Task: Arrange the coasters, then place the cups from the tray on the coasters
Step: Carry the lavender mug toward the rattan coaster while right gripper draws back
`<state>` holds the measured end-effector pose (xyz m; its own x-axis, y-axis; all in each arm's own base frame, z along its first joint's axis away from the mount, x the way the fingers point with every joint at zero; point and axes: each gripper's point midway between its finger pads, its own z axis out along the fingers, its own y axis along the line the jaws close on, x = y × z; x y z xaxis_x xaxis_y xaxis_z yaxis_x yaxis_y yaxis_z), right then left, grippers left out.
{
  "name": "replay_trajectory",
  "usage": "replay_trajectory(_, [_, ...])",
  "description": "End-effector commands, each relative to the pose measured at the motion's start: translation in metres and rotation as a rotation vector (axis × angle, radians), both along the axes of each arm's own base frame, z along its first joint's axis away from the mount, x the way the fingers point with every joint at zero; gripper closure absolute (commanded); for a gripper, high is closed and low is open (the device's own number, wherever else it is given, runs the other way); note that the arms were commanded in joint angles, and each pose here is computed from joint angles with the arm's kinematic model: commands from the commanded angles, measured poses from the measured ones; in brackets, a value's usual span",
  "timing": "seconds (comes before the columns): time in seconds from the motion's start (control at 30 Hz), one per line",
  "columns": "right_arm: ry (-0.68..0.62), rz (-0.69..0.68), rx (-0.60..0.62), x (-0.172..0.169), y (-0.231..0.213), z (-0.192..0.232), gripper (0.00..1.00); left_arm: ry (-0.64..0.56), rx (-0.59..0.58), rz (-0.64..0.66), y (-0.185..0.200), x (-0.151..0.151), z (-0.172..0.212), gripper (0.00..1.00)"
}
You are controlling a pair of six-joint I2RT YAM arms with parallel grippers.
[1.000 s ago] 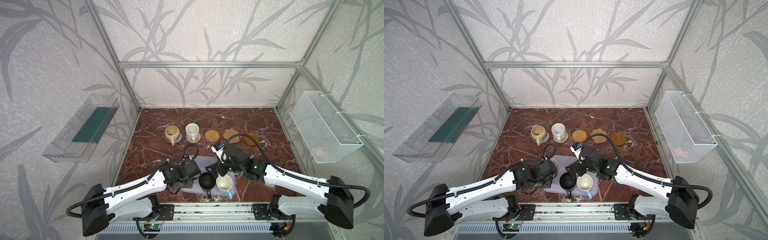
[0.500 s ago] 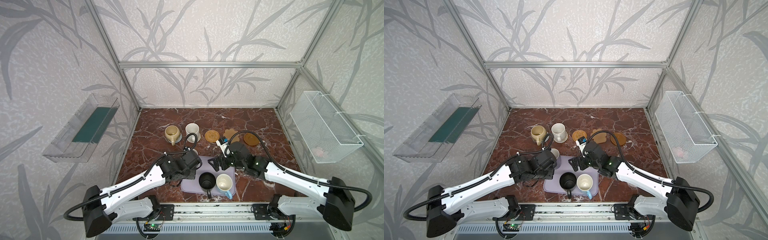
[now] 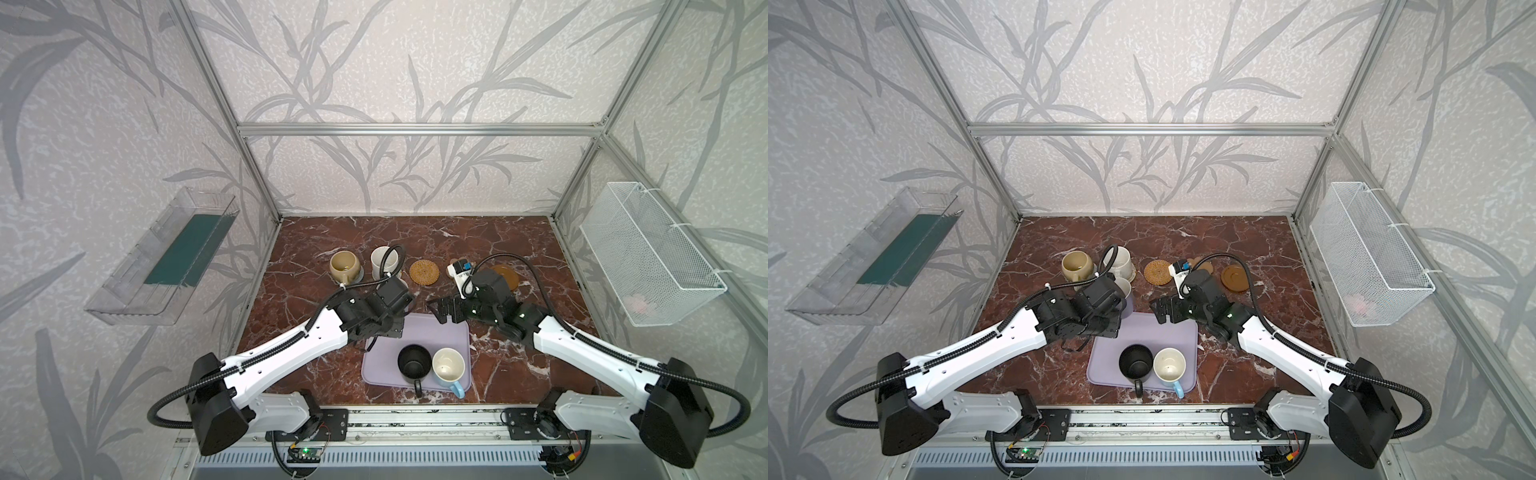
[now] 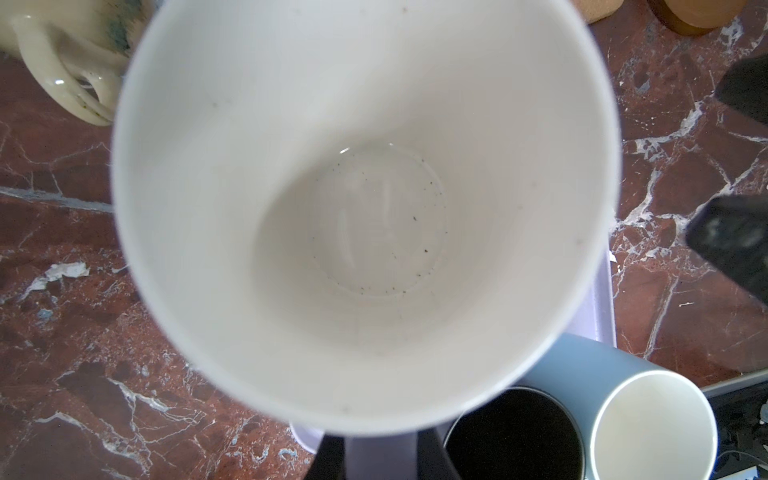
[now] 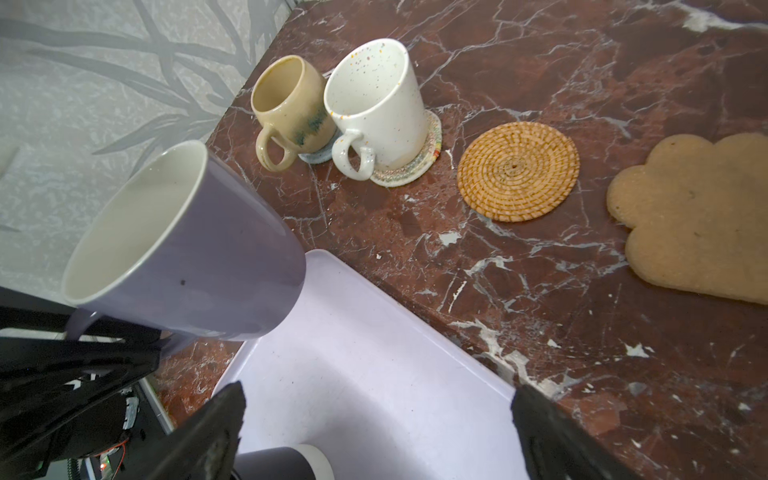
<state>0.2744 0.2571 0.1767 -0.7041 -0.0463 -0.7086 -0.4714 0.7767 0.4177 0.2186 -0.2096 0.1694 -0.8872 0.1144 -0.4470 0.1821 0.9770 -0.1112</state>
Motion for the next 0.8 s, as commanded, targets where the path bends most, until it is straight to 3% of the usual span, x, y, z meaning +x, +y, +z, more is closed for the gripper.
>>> replay_trajectory(0.0, [-0.052, 0.012, 0.077, 0.007, -0.001, 0.025, 0.01, -0.092, -0.024, -0.005, -0.013, 0.028, 0.027, 1.00])
replay_trajectory(0.47, [-0.069, -0.057, 0.115, 0.040, -0.045, 0.031, 0.01, -0.129, -0.025, -0.029, -0.067, 0.095, 0.029, 1.00])
replay_trajectory(0.77, [-0.066, -0.050, 0.149, 0.056, -0.060, 0.031, 0.01, -0.182, 0.025, 0.059, -0.081, 0.146, 0.018, 1.00])
